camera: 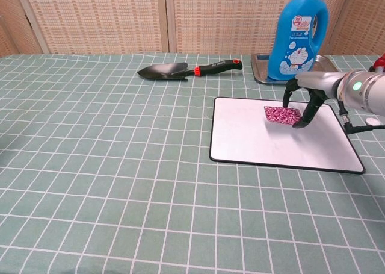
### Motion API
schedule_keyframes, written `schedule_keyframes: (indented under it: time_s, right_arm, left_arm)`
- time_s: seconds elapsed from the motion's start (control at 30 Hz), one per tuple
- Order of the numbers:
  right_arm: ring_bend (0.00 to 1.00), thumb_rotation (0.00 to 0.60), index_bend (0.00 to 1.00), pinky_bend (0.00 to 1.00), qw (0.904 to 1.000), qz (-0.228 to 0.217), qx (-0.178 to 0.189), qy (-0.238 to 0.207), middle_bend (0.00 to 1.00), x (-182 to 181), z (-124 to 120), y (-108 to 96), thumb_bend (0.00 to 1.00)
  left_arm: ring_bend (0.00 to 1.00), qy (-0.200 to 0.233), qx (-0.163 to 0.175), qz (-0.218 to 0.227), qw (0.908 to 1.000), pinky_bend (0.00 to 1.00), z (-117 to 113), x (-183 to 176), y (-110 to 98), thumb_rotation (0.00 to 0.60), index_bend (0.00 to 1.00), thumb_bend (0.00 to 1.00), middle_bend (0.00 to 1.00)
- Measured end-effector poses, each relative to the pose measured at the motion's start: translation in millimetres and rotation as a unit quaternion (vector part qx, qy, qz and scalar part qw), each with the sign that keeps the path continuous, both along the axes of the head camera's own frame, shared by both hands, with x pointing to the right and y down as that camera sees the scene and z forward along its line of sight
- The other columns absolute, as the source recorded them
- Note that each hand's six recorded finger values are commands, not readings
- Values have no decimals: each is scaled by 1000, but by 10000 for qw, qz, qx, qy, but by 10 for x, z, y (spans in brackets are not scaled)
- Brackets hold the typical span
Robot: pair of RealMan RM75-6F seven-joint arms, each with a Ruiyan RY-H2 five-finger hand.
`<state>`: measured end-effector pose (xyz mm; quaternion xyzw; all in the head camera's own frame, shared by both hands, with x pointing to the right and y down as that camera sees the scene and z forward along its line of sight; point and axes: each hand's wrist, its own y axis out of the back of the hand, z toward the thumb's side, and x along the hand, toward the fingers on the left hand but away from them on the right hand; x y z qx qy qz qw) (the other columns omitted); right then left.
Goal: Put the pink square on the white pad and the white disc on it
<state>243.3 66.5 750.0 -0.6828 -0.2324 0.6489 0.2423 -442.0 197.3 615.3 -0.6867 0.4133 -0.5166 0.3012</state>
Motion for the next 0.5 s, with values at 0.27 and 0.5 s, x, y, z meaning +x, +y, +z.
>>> schedule_keyframes:
  time_s: [0.27,0.5]
  right_arm:
    - [0,600,307,0,10000,8,-83,13,0,-12,37,10,125]
    - [0,600,282,0,9999,-28,-14,99,0,40,-1,-21,109]
  left_arm:
    - [0,36,-24,-1,10000,0,0,0,1,600,0,233,0]
    - [0,11,-20,33,10000,0,1,12,12,600,0,234,0]
